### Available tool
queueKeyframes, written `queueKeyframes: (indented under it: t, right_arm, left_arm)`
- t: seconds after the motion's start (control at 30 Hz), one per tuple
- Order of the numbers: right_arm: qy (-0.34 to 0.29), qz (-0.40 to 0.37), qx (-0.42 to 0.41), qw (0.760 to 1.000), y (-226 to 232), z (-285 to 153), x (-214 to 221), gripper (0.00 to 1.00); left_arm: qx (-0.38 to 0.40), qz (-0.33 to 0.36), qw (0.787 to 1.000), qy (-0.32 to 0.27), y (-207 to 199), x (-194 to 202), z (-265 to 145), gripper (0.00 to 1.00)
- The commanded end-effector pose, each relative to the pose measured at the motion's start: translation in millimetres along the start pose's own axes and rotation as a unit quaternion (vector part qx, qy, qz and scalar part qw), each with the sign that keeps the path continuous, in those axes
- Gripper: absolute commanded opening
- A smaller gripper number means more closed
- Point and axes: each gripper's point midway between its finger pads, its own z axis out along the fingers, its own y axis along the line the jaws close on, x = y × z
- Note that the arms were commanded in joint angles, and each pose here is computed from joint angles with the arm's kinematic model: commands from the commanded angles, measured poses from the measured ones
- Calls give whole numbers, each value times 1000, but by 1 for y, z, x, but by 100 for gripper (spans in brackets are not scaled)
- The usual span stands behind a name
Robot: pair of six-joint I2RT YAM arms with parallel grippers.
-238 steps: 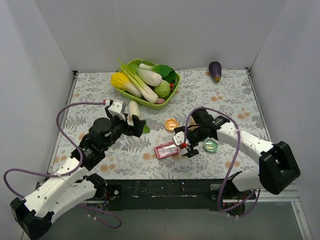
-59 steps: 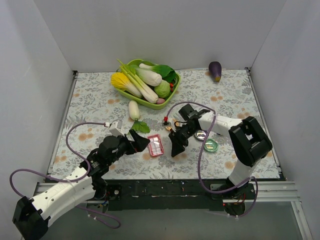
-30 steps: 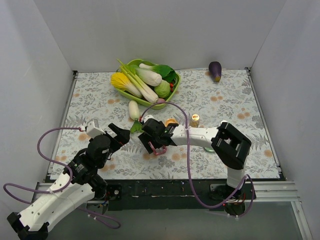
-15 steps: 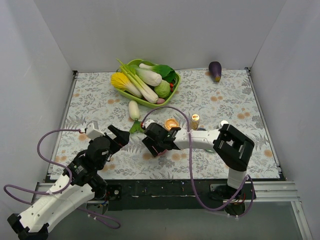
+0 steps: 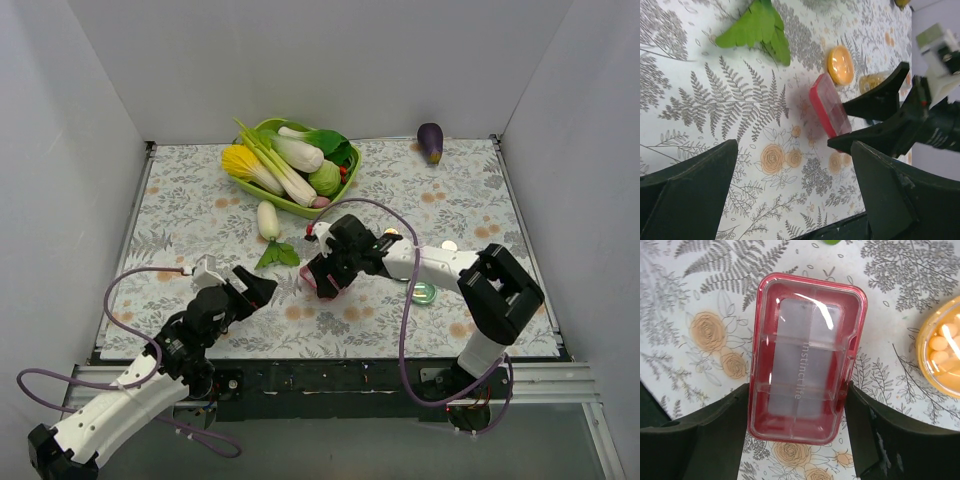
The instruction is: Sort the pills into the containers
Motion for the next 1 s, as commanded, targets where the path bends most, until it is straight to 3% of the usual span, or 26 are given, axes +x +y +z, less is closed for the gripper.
queueKeyframes:
  t: [0.0, 0.1, 0.3, 0.47, 0.73, 0.97]
  right_arm:
    - [-11, -40, -198, 979, 44, -14, -9, 23]
    - [-8, -35, -279, 960, 56, -20, -4, 22]
    - [-12, -17, -364, 931, 62, -29, -1, 21]
    - [-6, 8, -384, 923, 62, -27, 2, 21]
    - [-6, 35, -392, 919, 58, -23, 0, 18]
    - [-13, 53, -400, 915, 52, -25, -3, 18]
  left_arm:
    - [87, -36, 995, 37, -21, 24, 8, 97]
    - [133, -43, 989, 55, -27, 38, 10, 96]
    - [191, -32, 979, 63, -38, 48, 10, 97]
    - [188, -44, 977, 86, -27, 64, 15, 95]
    - [176, -63, 975, 118, -16, 81, 18, 80]
    - [140, -74, 979, 131, 7, 94, 21, 73]
